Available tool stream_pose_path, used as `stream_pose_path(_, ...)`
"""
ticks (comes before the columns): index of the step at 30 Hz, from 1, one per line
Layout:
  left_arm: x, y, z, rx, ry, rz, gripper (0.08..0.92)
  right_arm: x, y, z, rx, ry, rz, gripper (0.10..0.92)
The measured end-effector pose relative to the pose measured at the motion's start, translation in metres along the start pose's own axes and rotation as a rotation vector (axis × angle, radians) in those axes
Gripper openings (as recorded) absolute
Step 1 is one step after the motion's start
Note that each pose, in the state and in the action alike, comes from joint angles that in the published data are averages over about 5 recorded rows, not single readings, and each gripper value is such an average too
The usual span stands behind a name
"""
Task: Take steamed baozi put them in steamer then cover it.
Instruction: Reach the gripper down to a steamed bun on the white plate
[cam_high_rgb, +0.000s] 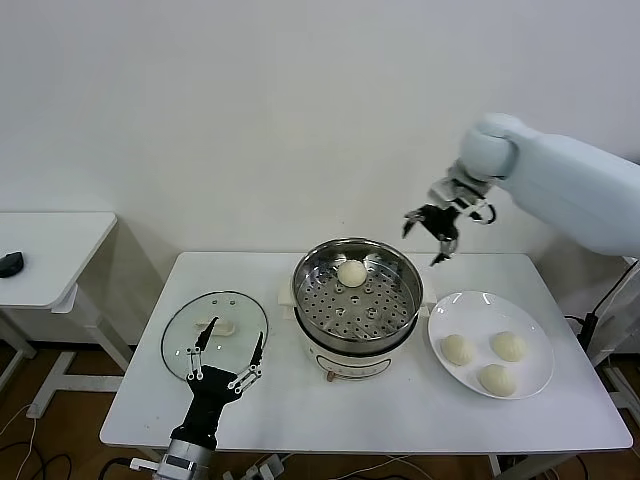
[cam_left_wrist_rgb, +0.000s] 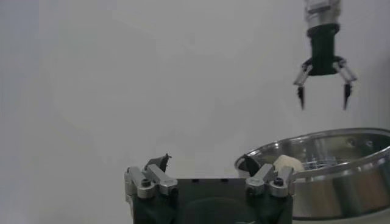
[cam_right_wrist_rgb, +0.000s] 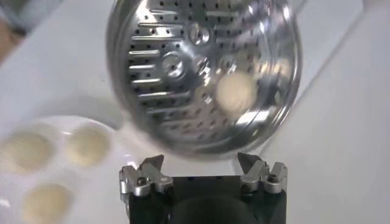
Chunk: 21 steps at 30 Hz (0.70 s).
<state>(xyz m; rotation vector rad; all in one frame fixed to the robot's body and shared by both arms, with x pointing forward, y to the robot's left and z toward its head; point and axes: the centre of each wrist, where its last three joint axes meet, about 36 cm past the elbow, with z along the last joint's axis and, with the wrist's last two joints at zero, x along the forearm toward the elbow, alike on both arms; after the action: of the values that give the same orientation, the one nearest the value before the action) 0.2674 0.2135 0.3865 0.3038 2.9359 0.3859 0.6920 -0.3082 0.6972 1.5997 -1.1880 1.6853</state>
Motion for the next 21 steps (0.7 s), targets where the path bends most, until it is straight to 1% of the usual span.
stream_pose_path(7, 0.000, 0.001, 0.000, -0.002, -0.001, -0.003, 0.823, -0.028, 0.054, 0.042, -0.211, -0.027, -0.067, 0.823)
stream_pose_path(13, 0.000, -0.001, 0.000, 0.003, -0.001, -0.007, 0.823, -0.065, 0.085, 0.053, -0.313, -0.051, -0.112, 0.823)
stream_pose_path(21, 0.001, 0.000, 0.001, 0.001, -0.001, -0.011, 0.823, -0.111, 0.115, 0.060, -0.398, -0.052, -0.147, 0.823)
